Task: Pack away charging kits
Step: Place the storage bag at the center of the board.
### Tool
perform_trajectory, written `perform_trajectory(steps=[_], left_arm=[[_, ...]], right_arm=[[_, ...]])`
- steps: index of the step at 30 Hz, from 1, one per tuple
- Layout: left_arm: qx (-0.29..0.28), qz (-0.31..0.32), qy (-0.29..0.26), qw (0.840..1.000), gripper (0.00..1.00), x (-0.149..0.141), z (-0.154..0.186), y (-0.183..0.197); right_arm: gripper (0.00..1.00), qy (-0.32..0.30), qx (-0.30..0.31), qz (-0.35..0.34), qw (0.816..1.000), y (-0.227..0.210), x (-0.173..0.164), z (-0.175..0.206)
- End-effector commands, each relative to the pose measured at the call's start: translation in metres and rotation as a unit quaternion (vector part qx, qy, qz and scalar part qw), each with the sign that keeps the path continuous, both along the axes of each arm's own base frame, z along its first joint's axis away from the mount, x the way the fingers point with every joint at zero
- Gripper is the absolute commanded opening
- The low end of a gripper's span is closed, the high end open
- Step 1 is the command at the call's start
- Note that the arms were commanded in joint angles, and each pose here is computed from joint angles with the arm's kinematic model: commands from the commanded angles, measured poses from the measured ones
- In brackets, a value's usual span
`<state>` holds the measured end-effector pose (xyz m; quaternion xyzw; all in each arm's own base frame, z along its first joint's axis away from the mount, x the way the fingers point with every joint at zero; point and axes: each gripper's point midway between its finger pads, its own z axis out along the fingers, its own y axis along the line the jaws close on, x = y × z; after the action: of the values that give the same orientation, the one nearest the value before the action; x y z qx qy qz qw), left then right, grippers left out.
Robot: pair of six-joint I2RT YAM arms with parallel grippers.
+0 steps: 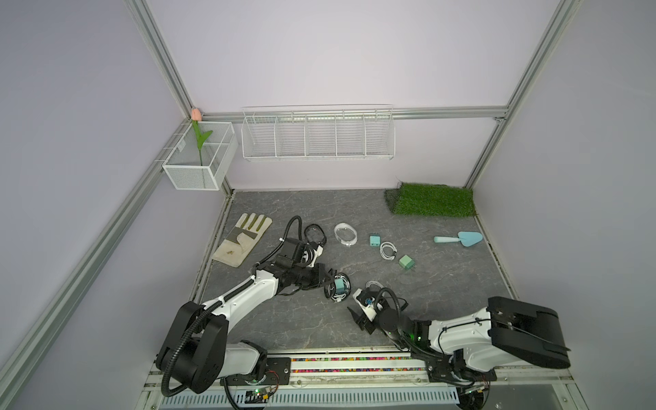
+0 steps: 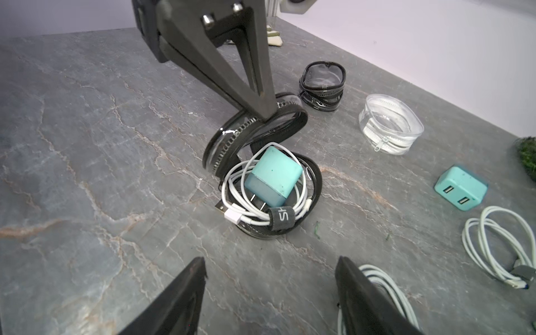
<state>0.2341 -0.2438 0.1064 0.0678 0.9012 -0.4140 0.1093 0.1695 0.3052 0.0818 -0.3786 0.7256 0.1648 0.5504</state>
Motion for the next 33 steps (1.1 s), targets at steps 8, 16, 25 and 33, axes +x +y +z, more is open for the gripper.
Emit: perform_trajectory(steps=[8, 16, 25, 33], left_arm=[[-0.026, -0.059, -0.017, 0.998, 0.0, 0.009, 0.009, -0.036], [-0.028, -0.072, -0.004, 0.997, 0.0, -0.002, 0.009, -0.04], [-0.038, -0.079, -0.002, 0.996, 0.0, -0.008, 0.015, -0.041], [-0.04, -0.095, -0.002, 0.995, 0.0, -0.017, 0.017, -0.048]], right_arm=[[0.65, -0.071, -0.092, 0.12, 0.986, 0.027, -0.015, -0.013], [0.62, -0.119, -0.16, 0.093, 0.975, 0.035, 0.011, -0.03], [0.55, -0.108, -0.17, 0.071, 0.977, 0.021, 0.032, -0.036], [0.44, -0.105, -0.179, 0.076, 0.975, 0.024, 0.037, -0.04]])
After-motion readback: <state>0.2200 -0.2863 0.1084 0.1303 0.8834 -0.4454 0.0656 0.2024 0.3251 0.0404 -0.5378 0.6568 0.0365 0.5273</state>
